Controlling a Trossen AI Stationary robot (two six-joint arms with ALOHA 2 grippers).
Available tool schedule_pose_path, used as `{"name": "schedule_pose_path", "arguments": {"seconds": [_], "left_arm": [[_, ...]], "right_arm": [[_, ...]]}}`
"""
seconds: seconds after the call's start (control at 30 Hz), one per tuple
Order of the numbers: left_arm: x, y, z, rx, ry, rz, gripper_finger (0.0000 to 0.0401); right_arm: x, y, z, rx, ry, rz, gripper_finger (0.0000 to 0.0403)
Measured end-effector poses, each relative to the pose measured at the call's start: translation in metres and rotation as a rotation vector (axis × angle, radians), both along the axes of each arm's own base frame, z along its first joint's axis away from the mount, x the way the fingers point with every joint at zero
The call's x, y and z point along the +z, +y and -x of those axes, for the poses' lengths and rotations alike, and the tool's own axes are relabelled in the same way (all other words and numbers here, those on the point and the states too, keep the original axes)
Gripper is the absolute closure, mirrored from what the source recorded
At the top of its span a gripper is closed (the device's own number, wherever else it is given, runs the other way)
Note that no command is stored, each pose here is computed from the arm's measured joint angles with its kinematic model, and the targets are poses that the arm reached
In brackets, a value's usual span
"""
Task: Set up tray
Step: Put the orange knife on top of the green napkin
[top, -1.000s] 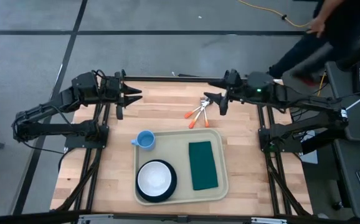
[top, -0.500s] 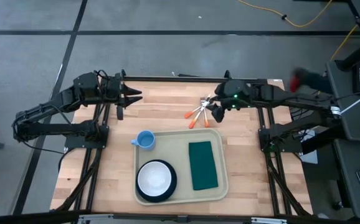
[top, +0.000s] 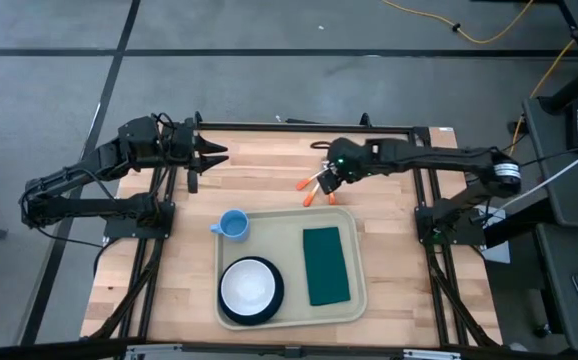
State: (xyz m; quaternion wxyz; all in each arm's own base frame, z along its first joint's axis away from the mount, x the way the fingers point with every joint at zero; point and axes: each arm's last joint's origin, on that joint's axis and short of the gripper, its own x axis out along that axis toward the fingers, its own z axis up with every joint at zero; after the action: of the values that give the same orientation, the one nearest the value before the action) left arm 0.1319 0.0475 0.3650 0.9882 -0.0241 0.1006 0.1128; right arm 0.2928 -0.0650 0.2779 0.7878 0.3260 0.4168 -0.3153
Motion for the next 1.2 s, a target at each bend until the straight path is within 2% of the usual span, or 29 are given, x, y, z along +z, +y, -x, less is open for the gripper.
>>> {"name": "schedule_pose_path", "arguments": {"seconds": [0.13, 0.3, 0.43, 0.87, 1.03, 1.2], "left_arm": [[0.000, 0.000, 0.000, 0.000, 0.001, 0.000, 0.0303], [0.000, 0.000, 0.000, 0.000, 0.003, 0.001, 0.0303], [0.000, 0.000, 0.000, 0.000, 0.003, 0.001, 0.0303], [0.000, 0.000, 0.000, 0.000, 0.003, 0.001, 0.0303], [0.000, 0.000, 0.000, 0.001, 0.003, 0.001, 0.0303], [0.000, 0.000, 0.000, 0.001, 0.003, 0.000, 0.0303]], "right_arm": [[-0.012, -0.001, -0.008, -0.049, 0.012, -0.058, 0.0154], [-0.022, -0.003, -0.013, -0.227, 0.003, -0.148, 0.0154], [-0.025, -0.004, -0.016, -0.308, -0.012, -0.187, 0.0154], [-0.016, -0.006, -0.033, -0.295, -0.215, -0.214, 0.0154], [-0.018, -0.008, -0.033, -0.483, -0.245, -0.273, 0.0154], [-0.036, -0.010, -0.041, -0.602, -0.220, -0.325, 0.0154]]}}
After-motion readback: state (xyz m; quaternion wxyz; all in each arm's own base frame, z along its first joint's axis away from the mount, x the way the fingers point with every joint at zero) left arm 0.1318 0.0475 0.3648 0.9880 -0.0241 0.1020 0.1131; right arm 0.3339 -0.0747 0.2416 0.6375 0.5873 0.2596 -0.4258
